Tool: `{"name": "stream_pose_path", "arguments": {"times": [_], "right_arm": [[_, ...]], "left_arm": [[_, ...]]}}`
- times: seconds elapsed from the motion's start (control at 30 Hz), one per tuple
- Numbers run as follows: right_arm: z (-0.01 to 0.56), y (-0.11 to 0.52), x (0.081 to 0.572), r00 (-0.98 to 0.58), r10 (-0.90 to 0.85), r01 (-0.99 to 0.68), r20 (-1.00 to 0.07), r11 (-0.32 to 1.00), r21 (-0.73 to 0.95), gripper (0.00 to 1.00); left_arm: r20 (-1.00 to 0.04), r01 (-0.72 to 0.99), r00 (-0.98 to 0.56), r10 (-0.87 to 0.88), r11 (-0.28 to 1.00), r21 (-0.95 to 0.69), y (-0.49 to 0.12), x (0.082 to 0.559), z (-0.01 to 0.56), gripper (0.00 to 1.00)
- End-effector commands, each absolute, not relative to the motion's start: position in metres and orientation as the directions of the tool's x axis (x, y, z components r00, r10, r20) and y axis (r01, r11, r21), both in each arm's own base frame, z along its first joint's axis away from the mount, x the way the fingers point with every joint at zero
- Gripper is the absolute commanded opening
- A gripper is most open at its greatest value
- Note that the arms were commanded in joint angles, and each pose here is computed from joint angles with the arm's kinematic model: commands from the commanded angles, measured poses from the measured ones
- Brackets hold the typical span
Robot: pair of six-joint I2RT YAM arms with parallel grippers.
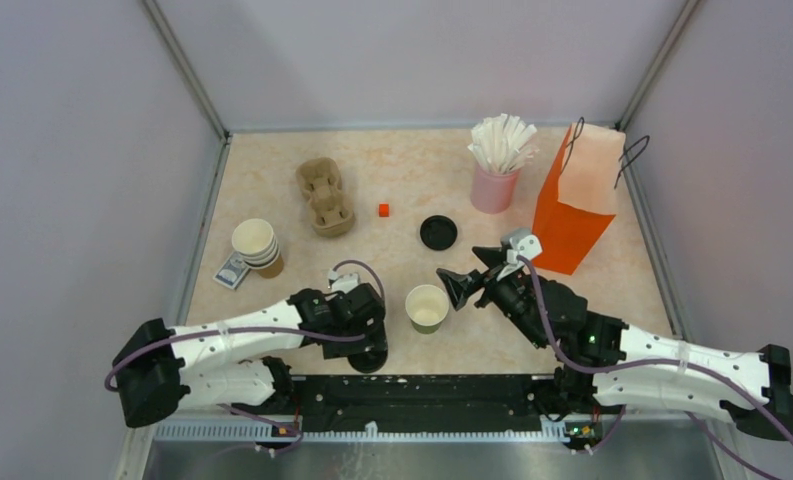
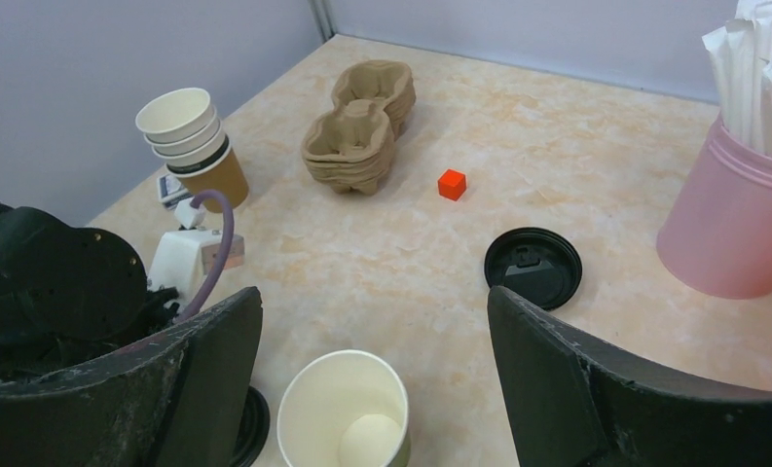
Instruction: Pack the takeout coffee
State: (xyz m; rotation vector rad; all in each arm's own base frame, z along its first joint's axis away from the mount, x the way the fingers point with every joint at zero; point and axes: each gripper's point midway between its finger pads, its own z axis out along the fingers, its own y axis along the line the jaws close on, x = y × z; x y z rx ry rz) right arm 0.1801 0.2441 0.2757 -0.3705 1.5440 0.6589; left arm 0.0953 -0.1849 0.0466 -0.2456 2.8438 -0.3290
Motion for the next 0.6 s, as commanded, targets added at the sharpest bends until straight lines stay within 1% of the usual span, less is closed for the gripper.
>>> {"name": "stream_pose_path", "arguments": {"times": [0.0,0.3,0.47,0.57], "right_arm": [[0.303,0.240,0.182,-0.080,0.220,-0.585,-0.972,0.780,0.224,0.84],[0.302,0.237,0.181,-0.086,0.206,-0.581,-0.975,0.785,0.217,0.83],[0.302,0.230,0.180,-0.083,0.207,-0.576,-0.975,0.788,0.217,0.83],[0.303,0.226,0.179,-0.081,0.212,-0.572,-0.974,0.791,0.220,0.83]], "left_arm": [[-0.285,-0.135,-0.939,-0.193,0.968,-0.213,-0.195,0.103,0.051,0.92],[-0.308,-0.123,-0.940,-0.145,0.988,-0.089,-0.192,0.109,0.035,0.92],[-0.333,-0.110,-0.934,-0.129,0.991,-0.074,-0.194,0.116,0.032,0.93],[-0.333,-0.109,-0.935,-0.123,0.992,-0.060,-0.195,0.117,0.028,0.90]]}}
